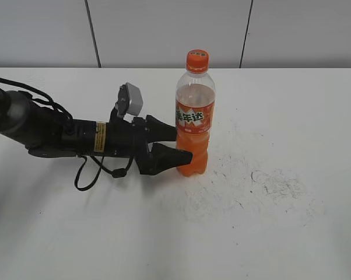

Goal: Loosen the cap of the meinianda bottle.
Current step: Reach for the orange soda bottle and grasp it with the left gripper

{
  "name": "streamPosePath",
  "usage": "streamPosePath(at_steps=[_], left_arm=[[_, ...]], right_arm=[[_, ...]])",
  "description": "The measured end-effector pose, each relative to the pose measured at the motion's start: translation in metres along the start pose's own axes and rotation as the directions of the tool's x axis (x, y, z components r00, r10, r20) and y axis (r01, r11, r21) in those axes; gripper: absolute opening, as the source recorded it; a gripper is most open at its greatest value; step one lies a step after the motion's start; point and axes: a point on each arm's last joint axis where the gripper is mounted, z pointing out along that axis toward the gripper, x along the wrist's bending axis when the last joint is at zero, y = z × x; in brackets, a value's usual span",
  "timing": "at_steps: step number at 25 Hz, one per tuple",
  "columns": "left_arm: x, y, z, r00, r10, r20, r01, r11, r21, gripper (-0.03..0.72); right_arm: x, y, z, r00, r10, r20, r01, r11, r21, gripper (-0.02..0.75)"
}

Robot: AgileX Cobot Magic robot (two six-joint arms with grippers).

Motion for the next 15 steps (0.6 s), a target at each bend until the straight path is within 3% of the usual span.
streamPosePath(at_steps=[7, 15], left_arm=[[-0.005, -0.001, 0.007, 0.999, 0.009, 0.032, -0.010, 1.000, 0.006, 0.654], [-0.005, 0.012, 0.022, 0.995, 0.074, 0.060, -0.073, 0.997, -0.008, 0.655]], right_arm=[[0.000, 0.000, 0.000, 1.000, 0.000, 0.000, 0.000, 1.000, -0.001, 0.544], [0.000, 0.000, 0.000, 1.000, 0.000, 0.000, 0.000, 1.000, -0.002, 0.544]])
